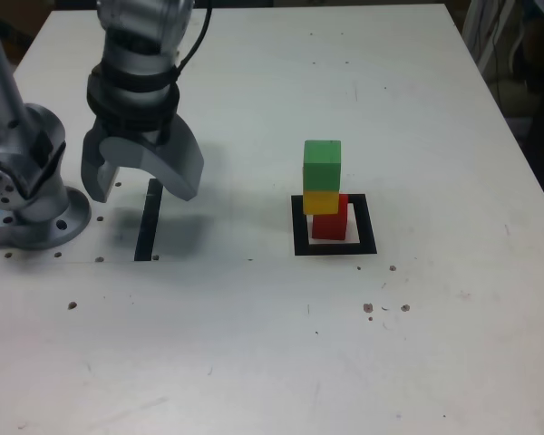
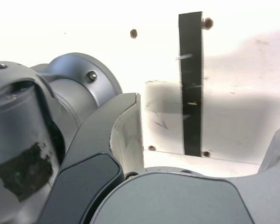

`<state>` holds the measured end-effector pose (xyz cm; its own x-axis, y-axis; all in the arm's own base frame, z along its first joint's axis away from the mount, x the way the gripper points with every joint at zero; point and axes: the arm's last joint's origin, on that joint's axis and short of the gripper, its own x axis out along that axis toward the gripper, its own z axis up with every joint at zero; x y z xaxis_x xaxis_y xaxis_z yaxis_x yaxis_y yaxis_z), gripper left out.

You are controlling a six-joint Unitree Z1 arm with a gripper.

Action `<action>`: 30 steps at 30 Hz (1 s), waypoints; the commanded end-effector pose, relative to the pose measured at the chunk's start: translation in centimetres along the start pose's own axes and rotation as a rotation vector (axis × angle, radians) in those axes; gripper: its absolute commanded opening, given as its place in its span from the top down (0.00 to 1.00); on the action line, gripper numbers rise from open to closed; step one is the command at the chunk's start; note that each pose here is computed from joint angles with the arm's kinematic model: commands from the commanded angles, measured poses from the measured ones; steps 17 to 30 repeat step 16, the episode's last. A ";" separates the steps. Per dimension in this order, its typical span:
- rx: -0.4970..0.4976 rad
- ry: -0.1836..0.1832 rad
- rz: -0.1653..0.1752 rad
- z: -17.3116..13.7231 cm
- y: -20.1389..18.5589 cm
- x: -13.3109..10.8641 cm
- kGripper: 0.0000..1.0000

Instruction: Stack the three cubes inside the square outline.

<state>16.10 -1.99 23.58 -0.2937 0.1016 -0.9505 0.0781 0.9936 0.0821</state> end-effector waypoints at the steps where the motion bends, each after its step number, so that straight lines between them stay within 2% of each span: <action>1: 0.002 -0.006 -0.003 -0.2 0.0 0.2 0.01; 14: 0.017 0.047 -0.039 -1.2 -0.3 1.8 0.01; 30: 0.017 0.049 -0.039 -1.3 -0.3 1.9 0.01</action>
